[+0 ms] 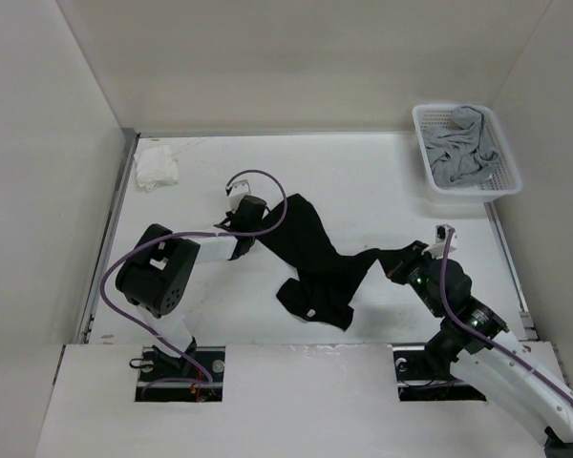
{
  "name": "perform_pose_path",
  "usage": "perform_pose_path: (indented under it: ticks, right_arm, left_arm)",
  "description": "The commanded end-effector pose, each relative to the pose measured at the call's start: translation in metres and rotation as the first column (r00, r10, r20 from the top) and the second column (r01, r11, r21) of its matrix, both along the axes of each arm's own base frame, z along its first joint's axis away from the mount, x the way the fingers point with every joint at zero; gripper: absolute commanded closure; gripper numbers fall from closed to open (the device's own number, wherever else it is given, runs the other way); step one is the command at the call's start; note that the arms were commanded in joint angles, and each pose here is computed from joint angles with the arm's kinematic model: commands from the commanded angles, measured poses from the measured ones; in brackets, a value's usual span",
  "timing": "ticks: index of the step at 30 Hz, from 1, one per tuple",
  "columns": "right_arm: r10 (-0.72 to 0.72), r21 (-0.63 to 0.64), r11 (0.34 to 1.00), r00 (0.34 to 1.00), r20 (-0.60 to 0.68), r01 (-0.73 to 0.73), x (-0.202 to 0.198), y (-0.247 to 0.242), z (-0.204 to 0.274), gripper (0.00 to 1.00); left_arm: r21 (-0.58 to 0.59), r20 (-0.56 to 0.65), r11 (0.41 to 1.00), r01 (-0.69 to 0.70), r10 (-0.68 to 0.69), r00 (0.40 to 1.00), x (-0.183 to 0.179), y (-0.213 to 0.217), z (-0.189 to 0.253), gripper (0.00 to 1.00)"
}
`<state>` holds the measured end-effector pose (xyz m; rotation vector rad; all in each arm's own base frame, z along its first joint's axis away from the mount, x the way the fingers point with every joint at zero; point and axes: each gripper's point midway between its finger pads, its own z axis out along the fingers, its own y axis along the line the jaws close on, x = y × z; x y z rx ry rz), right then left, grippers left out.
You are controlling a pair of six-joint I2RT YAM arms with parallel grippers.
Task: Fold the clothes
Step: Flatten the tank top out
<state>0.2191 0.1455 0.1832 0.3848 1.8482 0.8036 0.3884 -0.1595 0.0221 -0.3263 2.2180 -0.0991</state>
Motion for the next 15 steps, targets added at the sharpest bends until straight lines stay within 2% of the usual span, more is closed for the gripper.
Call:
perform_pose_path:
  ticks: [1, 7, 15]
  right_arm:
    - [-0.015, 0.045, 0.999, 0.995, 0.097, 0.010, 0.006, -0.002, 0.038, 1.00]
    - [-0.024, 0.054, 0.998, 0.993, 0.120, 0.018, 0.006, -0.004, 0.052, 1.00]
    - [-0.063, 0.059, 0.997, 0.977, 0.204, 0.052, -0.004, -0.022, 0.101, 1.00]
  left_arm:
    - [-0.012, -0.141, 1.000, 0.024, -0.025, 0.990, -0.039, 0.014, -0.023, 1.00]
    - [-0.167, -0.018, 0.985, 0.041, -0.045, 0.999, -0.049, 0.011, 0.042, 1.00]
    - [-0.334, 0.253, 0.937, 0.101, -0.014, 0.967, -0.080, 0.020, 0.184, 1.00]
